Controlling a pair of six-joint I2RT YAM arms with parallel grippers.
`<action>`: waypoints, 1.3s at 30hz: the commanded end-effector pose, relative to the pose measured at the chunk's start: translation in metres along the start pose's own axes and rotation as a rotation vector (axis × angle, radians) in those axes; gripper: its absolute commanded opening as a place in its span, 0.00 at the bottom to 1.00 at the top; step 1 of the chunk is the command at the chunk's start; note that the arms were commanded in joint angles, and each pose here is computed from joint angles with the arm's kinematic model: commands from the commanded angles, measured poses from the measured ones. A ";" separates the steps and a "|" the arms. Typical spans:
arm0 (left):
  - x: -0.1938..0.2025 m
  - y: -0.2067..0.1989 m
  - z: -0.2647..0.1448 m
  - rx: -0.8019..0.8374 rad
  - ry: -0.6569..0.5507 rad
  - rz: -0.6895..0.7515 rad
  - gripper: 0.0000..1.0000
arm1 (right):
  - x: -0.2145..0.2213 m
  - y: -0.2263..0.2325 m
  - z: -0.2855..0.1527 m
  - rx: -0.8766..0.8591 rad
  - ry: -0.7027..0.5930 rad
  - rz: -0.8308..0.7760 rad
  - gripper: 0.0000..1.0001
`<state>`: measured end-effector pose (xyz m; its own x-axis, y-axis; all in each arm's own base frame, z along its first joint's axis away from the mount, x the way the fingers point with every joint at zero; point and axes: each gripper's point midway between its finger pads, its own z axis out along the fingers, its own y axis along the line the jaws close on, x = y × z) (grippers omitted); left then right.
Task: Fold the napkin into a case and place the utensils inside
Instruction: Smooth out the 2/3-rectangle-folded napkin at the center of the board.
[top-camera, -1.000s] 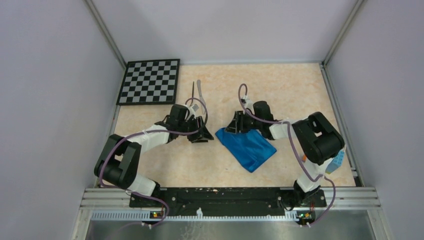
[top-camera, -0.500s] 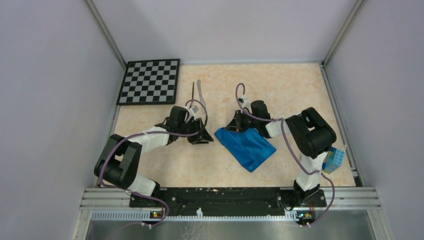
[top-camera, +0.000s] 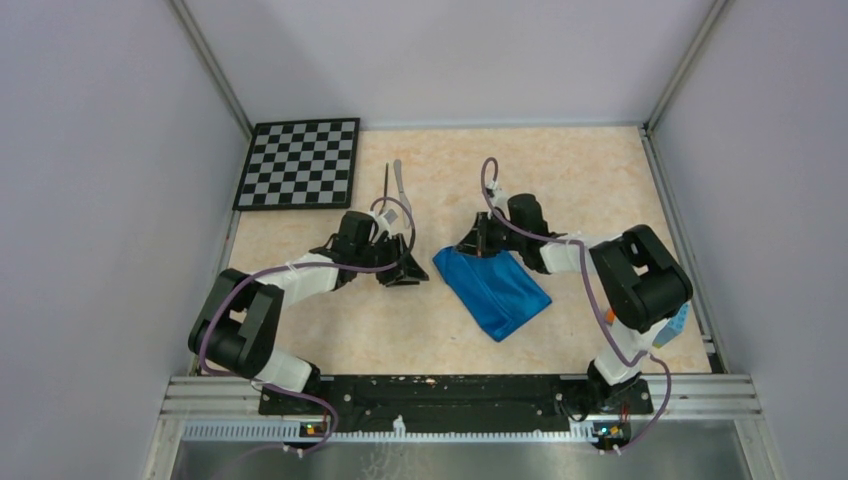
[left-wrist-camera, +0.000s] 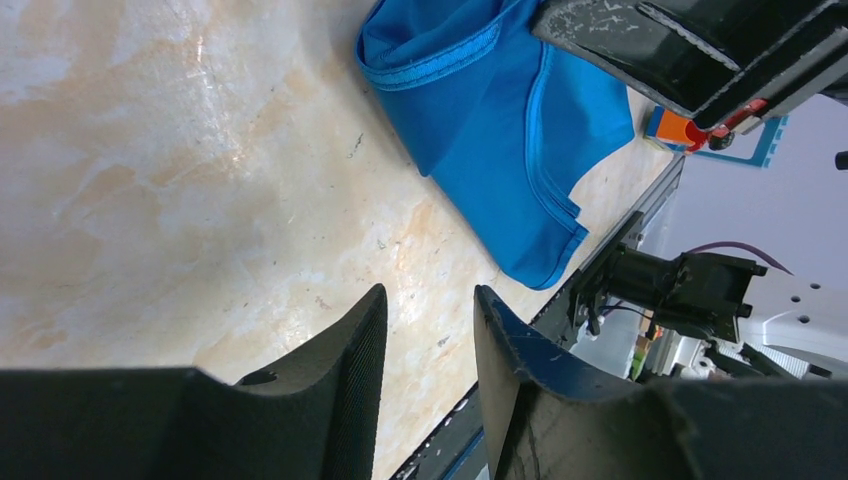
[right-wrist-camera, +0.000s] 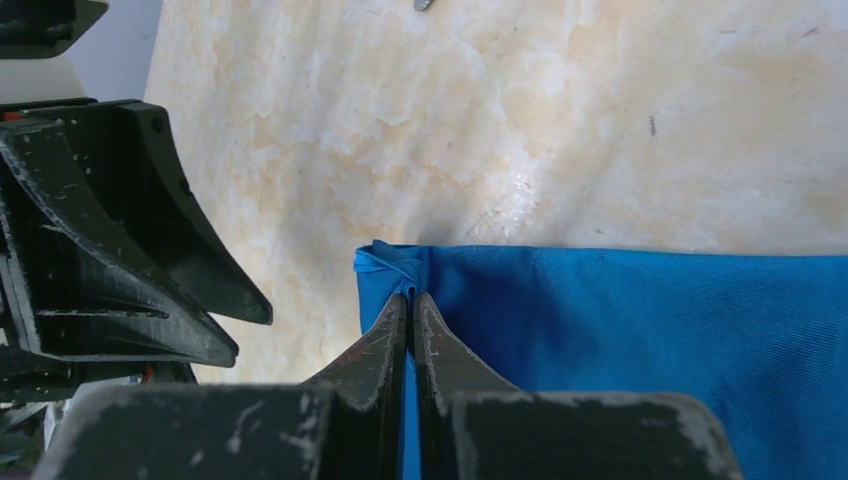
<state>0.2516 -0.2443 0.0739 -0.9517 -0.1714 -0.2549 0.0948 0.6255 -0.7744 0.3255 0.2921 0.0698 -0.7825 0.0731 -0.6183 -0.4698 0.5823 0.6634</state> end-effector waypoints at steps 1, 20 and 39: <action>-0.010 -0.020 -0.001 0.072 -0.019 0.034 0.42 | -0.017 -0.012 0.000 0.036 -0.040 -0.019 0.00; -0.035 -0.054 0.040 0.205 -0.004 0.015 0.37 | -0.009 -0.066 0.005 0.233 -0.046 0.001 0.00; -0.069 -0.041 0.093 0.224 -0.014 -0.006 0.19 | -0.002 -0.071 0.005 0.220 -0.026 0.019 0.00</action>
<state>0.3234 -0.3186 0.0576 -0.9645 -0.1871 -0.1862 0.0756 0.4801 -0.8739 0.3555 0.2577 0.0250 -0.7851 0.1165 -0.6083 -0.3406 0.7391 0.5811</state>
